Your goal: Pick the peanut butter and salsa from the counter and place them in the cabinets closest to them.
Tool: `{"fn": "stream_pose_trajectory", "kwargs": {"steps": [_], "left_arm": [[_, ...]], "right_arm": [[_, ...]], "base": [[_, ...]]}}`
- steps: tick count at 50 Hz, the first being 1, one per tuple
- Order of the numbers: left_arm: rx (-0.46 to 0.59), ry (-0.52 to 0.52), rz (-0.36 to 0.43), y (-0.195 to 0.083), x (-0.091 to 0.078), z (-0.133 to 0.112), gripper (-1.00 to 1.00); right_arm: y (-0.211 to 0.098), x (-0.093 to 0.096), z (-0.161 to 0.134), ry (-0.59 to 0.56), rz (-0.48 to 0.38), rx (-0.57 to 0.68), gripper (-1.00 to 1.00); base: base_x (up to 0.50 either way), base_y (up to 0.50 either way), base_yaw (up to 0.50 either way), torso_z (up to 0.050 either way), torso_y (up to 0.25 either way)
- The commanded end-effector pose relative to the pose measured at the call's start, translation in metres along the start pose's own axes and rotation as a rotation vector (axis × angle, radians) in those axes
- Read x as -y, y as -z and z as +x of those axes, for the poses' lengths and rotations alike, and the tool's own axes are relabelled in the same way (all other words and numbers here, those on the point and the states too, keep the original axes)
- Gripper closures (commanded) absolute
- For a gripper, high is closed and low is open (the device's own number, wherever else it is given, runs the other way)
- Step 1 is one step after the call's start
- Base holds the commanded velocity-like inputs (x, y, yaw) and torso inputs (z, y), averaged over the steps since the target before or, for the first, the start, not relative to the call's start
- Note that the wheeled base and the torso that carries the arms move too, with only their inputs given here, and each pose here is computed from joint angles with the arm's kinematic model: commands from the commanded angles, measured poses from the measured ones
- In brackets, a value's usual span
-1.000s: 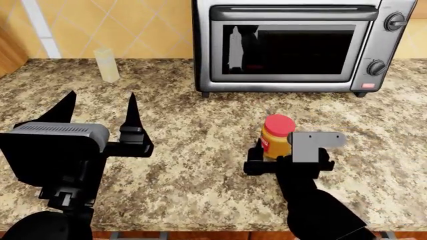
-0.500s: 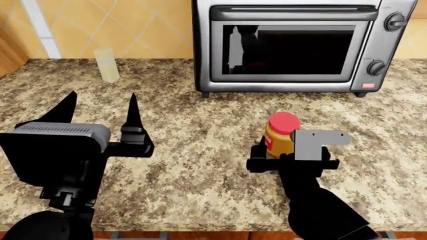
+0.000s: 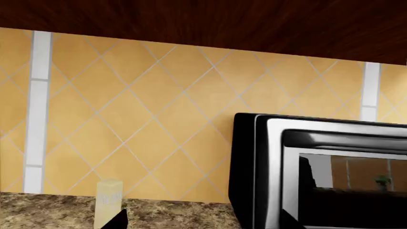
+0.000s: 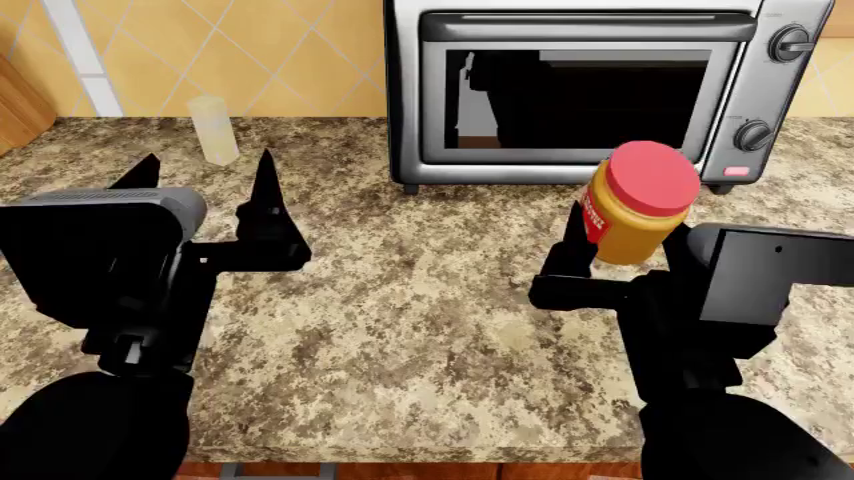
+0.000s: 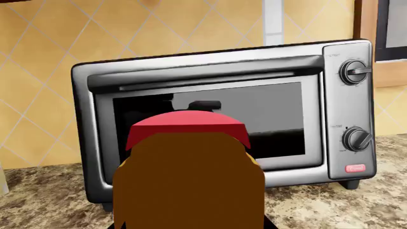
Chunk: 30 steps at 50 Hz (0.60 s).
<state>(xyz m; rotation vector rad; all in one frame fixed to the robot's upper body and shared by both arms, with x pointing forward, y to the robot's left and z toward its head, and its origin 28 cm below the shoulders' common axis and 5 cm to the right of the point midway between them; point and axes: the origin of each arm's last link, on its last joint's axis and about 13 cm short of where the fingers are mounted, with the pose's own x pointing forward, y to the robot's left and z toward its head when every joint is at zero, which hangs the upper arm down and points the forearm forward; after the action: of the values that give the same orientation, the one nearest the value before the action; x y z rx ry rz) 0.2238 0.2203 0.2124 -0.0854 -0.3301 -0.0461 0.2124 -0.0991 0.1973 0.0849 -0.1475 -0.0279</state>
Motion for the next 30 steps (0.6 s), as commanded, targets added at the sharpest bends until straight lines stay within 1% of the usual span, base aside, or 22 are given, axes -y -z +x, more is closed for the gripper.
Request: {"fn": "stream_pose_trajectory", "kwargs": {"steps": [1, 4, 8, 11, 14, 16, 19, 21, 23, 25, 26, 28, 30], "left_arm": [[0.059, -0.019, -0.057, -0.043, 0.017, 0.055, -1.00], [0.040, -0.039, -0.087, -0.055, 0.020, 0.079, -1.00], [0.003, -0.076, -0.086, -0.068, 0.022, 0.111, -1.00], [-0.043, -0.099, -0.124, -0.074, 0.022, 0.135, -1.00], [-0.088, -0.106, -0.138, -0.075, 0.021, 0.157, -1.00], [-0.145, -0.114, -0.141, -0.069, 0.020, 0.171, -1.00], [-0.223, -0.143, -0.129, -0.054, 0.017, 0.194, -1.00], [-0.282, -0.157, -0.123, -0.038, 0.014, 0.207, -1.00], [-0.317, -0.167, -0.116, -0.023, 0.011, 0.216, -1.00], [-0.360, -0.196, -0.095, -0.011, 0.009, 0.223, -1.00], [-0.373, -0.209, -0.097, -0.005, 0.008, 0.226, -1.00], [-0.415, -0.242, -0.087, 0.005, 0.005, 0.224, -1.00], [-0.436, -0.263, -0.077, 0.010, 0.003, 0.222, -1.00]], "right_arm": [[-0.045, -0.002, -0.032, -0.024, -0.052, 0.173, 1.00], [-0.057, -0.003, -0.039, -0.027, -0.060, 0.206, 1.00], [-0.070, -0.004, -0.045, -0.032, -0.072, 0.243, 1.00], [-0.078, -0.005, -0.048, -0.038, -0.076, 0.269, 1.00], [-0.087, -0.006, -0.050, -0.046, -0.078, 0.289, 1.00], [-0.091, -0.006, -0.051, -0.049, -0.081, 0.299, 1.00], [-0.101, -0.006, -0.050, -0.057, -0.077, 0.322, 1.00], [-0.110, -0.007, -0.049, -0.062, -0.079, 0.348, 1.00], [-0.116, -0.009, -0.048, -0.070, -0.086, 0.368, 1.00], [-0.123, -0.011, -0.048, -0.074, -0.091, 0.385, 1.00], [-0.127, -0.011, -0.047, -0.075, -0.094, 0.394, 1.00], [-0.138, -0.012, -0.047, -0.079, -0.095, 0.414, 1.00], [-0.148, -0.012, -0.047, -0.076, -0.100, 0.435, 1.00]], "base": [[0.00, 0.00, 0.00, 0.000, 0.000], [0.00, 0.00, 0.00, 0.000, 0.000], [0.00, 0.00, 0.00, 0.000, 0.000], [0.00, 0.00, 0.00, 0.000, 0.000], [0.00, 0.00, 0.00, 0.000, 0.000], [0.00, 0.00, 0.00, 0.000, 0.000], [0.00, 0.00, 0.00, 0.000, 0.000], [0.00, 0.00, 0.00, 0.000, 0.000], [0.00, 0.00, 0.00, 0.000, 0.000], [0.00, 0.00, 0.00, 0.000, 0.000], [0.00, 0.00, 0.00, 0.000, 0.000], [0.00, 0.00, 0.00, 0.000, 0.000], [0.00, 0.00, 0.00, 0.000, 0.000]]}}
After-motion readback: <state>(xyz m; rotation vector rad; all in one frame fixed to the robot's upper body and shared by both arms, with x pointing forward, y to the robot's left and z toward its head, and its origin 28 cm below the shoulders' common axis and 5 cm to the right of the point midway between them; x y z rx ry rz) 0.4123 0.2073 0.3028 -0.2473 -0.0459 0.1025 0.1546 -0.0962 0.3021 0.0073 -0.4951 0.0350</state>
